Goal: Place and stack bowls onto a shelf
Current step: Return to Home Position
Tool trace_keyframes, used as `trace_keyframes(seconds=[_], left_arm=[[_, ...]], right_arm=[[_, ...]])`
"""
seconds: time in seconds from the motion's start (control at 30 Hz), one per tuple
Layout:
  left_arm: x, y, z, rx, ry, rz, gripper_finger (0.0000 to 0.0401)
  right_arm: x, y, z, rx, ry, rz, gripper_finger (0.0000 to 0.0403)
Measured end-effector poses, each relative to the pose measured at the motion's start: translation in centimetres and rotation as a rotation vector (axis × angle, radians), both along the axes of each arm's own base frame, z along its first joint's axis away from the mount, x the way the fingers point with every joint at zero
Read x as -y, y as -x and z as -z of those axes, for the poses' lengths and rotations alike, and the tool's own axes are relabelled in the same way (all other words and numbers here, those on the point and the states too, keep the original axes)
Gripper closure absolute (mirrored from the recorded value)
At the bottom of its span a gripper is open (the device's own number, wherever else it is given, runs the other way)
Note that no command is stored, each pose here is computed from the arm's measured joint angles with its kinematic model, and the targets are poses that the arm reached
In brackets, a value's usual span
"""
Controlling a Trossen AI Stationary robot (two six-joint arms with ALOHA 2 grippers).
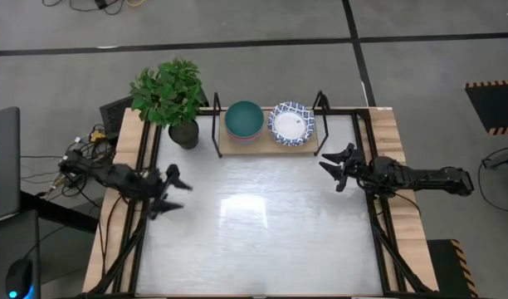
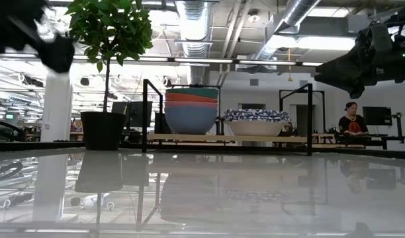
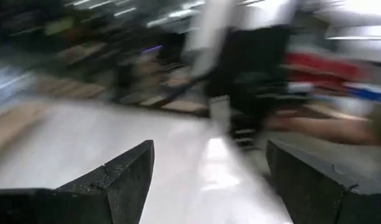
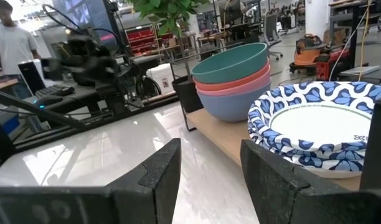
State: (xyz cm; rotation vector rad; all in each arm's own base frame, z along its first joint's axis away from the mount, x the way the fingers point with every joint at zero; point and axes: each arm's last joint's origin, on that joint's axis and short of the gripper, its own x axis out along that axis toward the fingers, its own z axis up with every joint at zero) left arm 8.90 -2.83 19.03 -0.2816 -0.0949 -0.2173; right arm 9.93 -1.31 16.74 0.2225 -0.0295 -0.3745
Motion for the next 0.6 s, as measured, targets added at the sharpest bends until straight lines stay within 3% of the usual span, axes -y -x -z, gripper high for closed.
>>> trace_keyframes(seconds=[0.07, 0.13, 0.33, 0.6], left_arm=[[0.3, 0.3, -0.7, 0.077, -0.037, 0.122, 0.0108], [0.4, 0.3, -0.6, 0.078, -0.080, 0.152, 0.0108], [0.1, -0.2, 1.8, -0.114, -0.037, 0.006, 0.0108], [0.3, -0.3, 2.0, -0.071, -0.058, 0.048, 0.0108]], right_arm=[[0.0, 0.0, 0.0, -0.001, 0.001, 0.000, 0.0211], [0.0, 0.0, 0.0, -0.001, 0.001, 0.000, 0.0211], [-0.1, 0.0, 0.0, -0.002, 0.000, -0.015, 0.0211], [-0.4, -0.1, 0.1, -0.009, -0.001, -0.067, 0.0211]])
